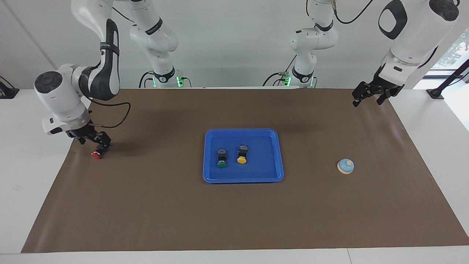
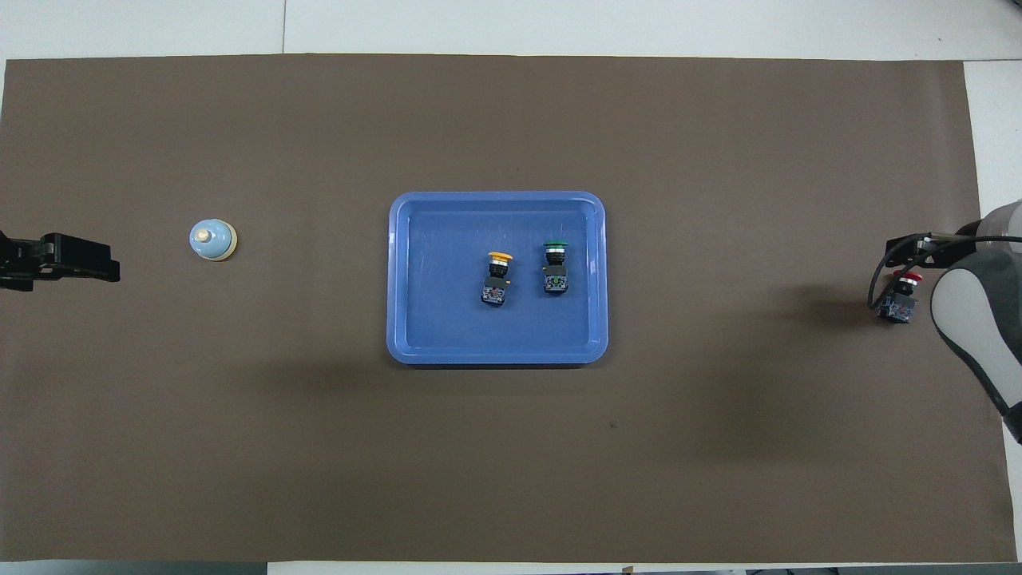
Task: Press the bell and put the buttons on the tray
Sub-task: 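Move the right gripper to the red-capped button and grasp it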
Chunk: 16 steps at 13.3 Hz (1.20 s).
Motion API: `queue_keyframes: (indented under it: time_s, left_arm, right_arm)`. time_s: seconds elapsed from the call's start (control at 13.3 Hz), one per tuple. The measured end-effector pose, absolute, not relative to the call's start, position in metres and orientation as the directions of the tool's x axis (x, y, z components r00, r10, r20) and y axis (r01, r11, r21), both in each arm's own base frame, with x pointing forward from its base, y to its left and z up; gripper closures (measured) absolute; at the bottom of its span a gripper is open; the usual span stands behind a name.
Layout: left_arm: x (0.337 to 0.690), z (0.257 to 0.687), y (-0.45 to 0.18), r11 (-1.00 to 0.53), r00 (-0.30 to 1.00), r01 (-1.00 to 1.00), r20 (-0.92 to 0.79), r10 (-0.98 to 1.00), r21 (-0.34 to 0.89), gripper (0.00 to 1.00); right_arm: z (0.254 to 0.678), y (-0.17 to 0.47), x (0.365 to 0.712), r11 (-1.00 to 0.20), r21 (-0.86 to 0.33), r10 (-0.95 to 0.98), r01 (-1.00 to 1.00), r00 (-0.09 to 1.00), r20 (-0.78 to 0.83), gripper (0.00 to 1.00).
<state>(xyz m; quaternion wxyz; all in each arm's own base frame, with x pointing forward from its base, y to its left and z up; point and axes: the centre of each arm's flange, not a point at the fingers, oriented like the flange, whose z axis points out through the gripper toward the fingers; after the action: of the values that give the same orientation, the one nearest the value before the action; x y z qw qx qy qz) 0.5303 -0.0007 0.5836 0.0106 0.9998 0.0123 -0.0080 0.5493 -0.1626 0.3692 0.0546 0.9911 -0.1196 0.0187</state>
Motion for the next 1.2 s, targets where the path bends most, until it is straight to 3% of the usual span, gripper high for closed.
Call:
queue_keyframes:
  time_s: [0.45,0.82,0.9,1.2]
  left_arm:
    - [0.530,0.584,-0.001,-0.999,1.000,0.025,-0.016,0.024,0.021,0.00]
    - [0.530,0.584,-0.001,-0.999,1.000,0.025,-0.016,0.024,0.021,0.00]
    - [0.530,0.584,-0.001,-0.999,1.000,0.025,-0.016,0.024,0.021,0.00]
    - [0.530,0.584,-0.001,-0.999,1.000,0.025,-0.016,0.024,0.021,0.00]
  right_arm:
    - [0.319,-0.180,0.515,-0.957,0.085,-0.269,-0.277,0.959,0.094,0.00]
    - [0.290,-0.186,0.513,-0.956,0.071,-0.279,-0.285,0.956,0.092,0.00]
    - [0.288,-0.186,0.513,-0.956,0.071,-0.279,-0.285,0.956,0.089,0.07]
    - [0.287,-0.186,0.513,-0.956,0.070,-0.278,-0.284,0.957,0.088,0.55]
